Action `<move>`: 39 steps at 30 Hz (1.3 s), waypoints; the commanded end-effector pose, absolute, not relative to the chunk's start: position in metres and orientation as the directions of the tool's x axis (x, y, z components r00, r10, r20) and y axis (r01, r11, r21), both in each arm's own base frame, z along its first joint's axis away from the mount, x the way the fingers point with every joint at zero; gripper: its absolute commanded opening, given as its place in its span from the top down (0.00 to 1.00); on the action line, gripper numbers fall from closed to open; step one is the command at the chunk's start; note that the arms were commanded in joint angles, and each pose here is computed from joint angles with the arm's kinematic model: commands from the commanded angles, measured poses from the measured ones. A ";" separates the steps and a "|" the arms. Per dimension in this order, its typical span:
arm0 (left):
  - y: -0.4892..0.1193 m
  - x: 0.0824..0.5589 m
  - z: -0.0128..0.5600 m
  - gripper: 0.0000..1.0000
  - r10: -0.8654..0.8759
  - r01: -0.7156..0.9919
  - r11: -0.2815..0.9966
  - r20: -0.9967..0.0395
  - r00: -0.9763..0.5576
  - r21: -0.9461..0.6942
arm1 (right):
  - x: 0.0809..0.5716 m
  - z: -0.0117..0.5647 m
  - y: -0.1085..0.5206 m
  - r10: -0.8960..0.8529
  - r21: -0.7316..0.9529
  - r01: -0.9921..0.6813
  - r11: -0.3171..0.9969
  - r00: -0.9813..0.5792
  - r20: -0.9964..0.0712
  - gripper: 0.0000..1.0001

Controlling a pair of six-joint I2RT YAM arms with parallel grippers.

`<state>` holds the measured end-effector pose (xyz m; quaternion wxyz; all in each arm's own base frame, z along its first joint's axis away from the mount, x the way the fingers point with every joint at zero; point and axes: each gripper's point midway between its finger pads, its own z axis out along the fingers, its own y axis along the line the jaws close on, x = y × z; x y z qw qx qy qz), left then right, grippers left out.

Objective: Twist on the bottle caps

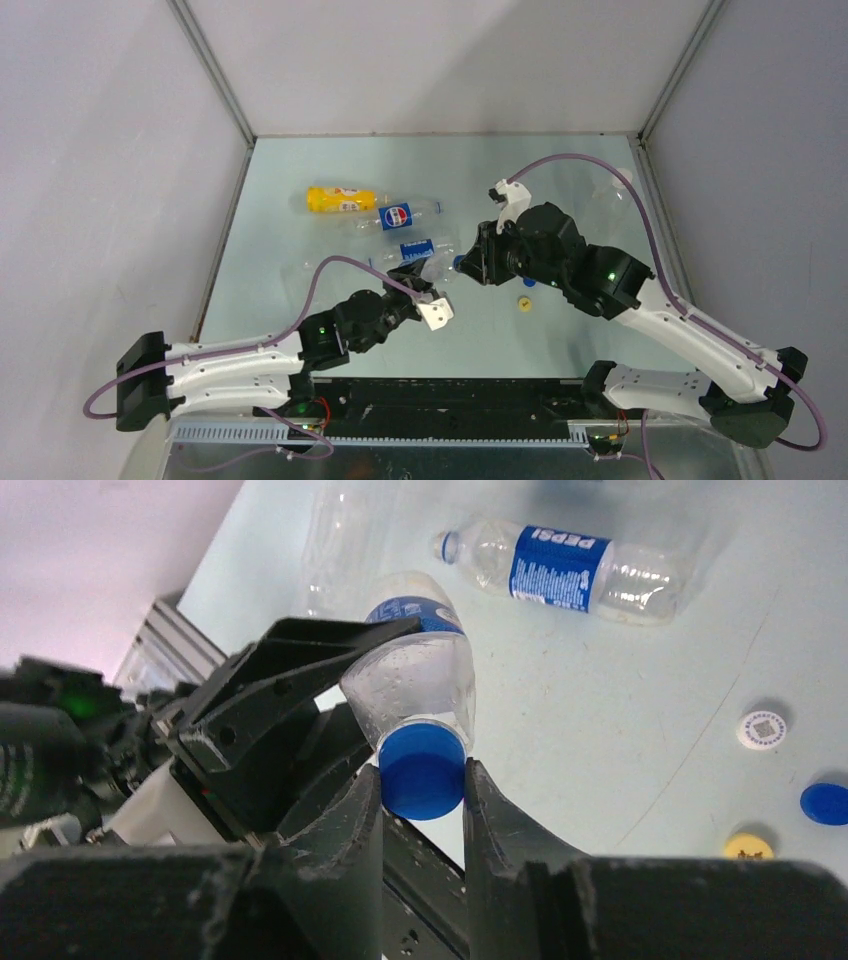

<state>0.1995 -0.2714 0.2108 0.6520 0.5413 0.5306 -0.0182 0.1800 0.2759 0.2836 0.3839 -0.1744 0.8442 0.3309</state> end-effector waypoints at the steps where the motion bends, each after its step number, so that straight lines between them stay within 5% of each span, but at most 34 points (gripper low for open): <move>1: -0.272 0.208 0.260 0.86 0.442 0.503 0.596 -0.778 0.446 0.626 | 0.210 0.332 0.275 0.221 0.511 -0.448 0.733 -0.555 -0.802 0.81; 4: -0.270 0.209 0.247 0.86 0.427 0.541 0.617 -0.820 0.380 0.572 | 0.210 0.354 0.267 0.188 0.427 -0.533 0.730 -0.444 -0.876 0.56; 8: -0.273 0.206 0.239 0.86 0.376 0.599 0.629 -0.868 0.324 0.495 | 0.209 0.372 0.261 0.166 0.342 -0.607 0.717 -0.328 -0.930 0.35; 17: -0.294 0.192 0.244 0.85 0.139 0.762 0.599 -0.969 0.205 0.247 | 0.196 0.367 0.271 0.119 0.222 -0.748 0.625 -0.190 -0.975 0.28; 29: -0.310 0.185 0.261 0.84 0.050 0.814 0.550 -0.980 0.191 0.187 | 0.202 0.335 0.290 0.056 0.207 -0.760 0.617 -0.220 -0.974 0.34; 35: -0.310 0.186 0.269 0.84 0.014 0.813 0.559 -0.982 0.188 0.164 | 0.202 0.328 0.293 0.039 0.207 -0.763 0.612 -0.232 -0.972 0.54; 39: -0.309 0.188 0.271 0.77 0.000 0.811 0.566 -0.983 0.182 0.150 | 0.198 0.326 0.295 0.026 0.202 -0.781 0.590 -0.232 -0.972 0.76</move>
